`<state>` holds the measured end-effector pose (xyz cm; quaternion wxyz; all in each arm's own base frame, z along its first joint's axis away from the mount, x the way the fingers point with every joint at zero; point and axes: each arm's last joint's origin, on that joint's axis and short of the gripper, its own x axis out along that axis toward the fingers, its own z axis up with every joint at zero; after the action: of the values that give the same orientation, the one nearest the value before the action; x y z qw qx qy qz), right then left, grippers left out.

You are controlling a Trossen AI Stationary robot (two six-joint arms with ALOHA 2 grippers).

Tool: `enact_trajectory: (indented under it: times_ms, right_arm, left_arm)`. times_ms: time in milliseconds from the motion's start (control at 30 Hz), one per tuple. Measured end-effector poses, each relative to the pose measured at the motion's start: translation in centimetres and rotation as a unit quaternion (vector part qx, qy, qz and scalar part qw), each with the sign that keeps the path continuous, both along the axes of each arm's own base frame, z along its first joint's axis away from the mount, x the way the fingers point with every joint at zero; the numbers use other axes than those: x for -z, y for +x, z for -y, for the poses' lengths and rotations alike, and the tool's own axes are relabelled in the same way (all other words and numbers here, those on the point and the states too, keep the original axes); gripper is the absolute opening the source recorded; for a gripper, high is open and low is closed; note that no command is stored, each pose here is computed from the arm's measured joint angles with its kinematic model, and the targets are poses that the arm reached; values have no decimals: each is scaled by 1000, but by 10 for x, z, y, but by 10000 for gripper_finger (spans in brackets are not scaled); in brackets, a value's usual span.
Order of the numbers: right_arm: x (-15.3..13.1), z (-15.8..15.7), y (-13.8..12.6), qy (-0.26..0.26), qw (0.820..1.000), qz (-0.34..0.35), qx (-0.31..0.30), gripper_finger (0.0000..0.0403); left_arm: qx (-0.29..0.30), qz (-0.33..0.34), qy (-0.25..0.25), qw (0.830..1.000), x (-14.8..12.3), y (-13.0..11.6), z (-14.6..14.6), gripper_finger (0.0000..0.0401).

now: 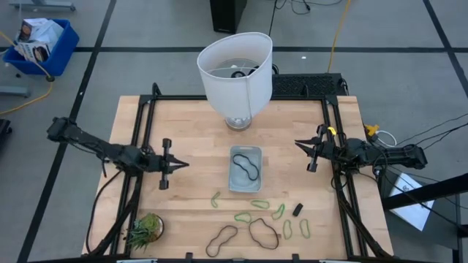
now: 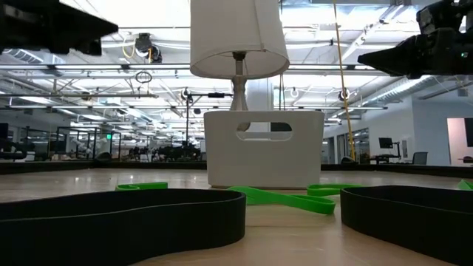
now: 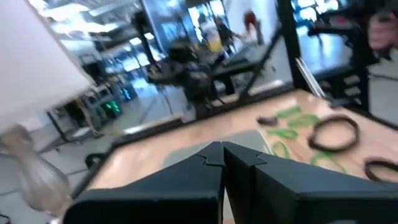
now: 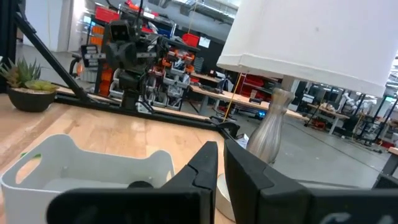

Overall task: Pick and place rubber bands into bin
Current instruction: Put the black rubber band into the gray bin

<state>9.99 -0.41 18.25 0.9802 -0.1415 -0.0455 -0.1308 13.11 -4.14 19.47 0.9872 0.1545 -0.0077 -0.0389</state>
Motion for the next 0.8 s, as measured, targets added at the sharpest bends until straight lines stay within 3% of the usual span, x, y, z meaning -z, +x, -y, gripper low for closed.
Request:
enact_trajectory:
  times_ms: [400,600,800]
  right_arm:
    - [-2,0,0,0,1000,8,-7,20]
    - [-2,-5,1,0,996,10,-93,20]
    - [4,-12,6,21,987,-22,-157,21]
  left_arm:
    - [61,-11,15,998,12,23,6,0]
    - [44,-23,4,999,15,28,1,4]
    - [36,33,-11,999,4,28,-2,32]
